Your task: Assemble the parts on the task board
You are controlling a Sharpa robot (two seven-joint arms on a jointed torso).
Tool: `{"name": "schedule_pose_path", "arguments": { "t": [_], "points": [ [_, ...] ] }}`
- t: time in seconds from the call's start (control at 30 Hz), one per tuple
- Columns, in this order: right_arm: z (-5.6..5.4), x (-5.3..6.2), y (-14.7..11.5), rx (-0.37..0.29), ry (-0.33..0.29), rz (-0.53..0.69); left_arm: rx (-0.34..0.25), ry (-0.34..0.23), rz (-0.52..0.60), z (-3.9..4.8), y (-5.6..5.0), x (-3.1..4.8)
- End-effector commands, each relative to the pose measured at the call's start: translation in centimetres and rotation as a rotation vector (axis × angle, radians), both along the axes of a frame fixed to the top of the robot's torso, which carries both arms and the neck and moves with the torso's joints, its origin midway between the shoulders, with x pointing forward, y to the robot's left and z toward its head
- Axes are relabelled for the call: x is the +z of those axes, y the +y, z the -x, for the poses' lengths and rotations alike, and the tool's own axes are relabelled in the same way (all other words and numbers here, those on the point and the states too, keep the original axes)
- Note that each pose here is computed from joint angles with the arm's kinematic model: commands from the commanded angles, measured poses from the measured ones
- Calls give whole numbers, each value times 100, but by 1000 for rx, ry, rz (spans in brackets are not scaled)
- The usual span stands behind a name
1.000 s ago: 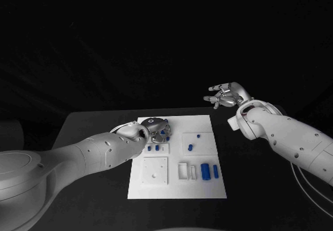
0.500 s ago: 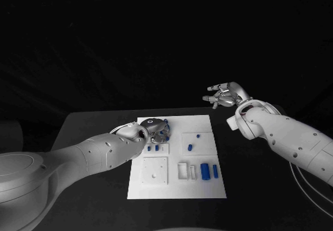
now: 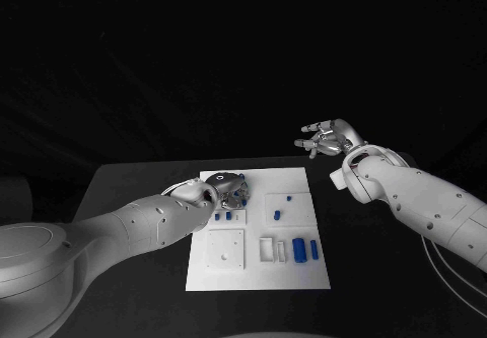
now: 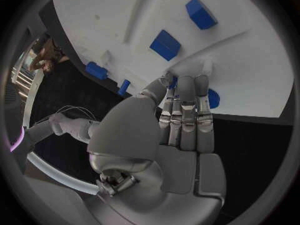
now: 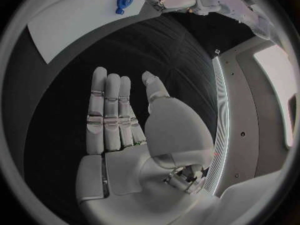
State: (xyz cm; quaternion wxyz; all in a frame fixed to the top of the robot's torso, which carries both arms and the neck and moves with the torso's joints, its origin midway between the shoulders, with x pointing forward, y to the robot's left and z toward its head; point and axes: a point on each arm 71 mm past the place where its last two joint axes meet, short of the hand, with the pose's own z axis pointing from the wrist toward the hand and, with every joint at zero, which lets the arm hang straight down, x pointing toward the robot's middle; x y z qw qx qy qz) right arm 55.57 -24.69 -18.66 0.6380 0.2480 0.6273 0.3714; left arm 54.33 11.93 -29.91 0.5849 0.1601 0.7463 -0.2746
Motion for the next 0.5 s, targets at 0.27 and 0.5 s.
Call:
{"name": "schedule_pose_path", "arguments": {
  "t": [0.27, 0.5],
  "points": [
    [2, 3, 21, 14, 0, -3, -10, 43, -3, 39, -46, -68],
    [3, 5, 19, 14, 0, -3, -1, 51, -11, 34, -38, -76]
  ]
}}
